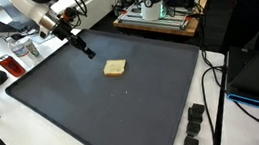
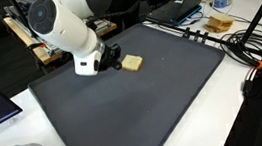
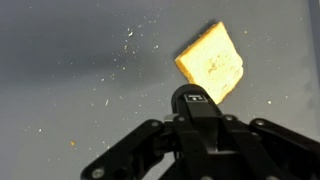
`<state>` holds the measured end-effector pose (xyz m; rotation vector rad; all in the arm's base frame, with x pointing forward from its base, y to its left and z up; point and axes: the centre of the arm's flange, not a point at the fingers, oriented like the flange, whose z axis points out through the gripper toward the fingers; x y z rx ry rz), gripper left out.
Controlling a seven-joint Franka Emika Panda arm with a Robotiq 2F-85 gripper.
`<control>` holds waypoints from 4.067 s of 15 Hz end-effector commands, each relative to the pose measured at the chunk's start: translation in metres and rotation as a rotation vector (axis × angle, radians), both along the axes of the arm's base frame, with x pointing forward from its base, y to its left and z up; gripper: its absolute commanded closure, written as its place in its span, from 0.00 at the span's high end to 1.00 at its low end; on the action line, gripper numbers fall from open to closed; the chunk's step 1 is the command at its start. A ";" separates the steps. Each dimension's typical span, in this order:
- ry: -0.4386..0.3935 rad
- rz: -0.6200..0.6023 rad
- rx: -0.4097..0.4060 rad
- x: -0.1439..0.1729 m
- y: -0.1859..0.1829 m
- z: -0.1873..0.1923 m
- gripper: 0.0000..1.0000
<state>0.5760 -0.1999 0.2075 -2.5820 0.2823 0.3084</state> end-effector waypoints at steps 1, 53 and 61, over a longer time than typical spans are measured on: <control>-0.090 -0.050 0.012 -0.069 0.015 0.016 0.05; -0.023 -0.260 -0.557 0.002 0.191 -0.009 0.05; -0.015 -0.271 -0.582 0.000 0.195 -0.045 0.05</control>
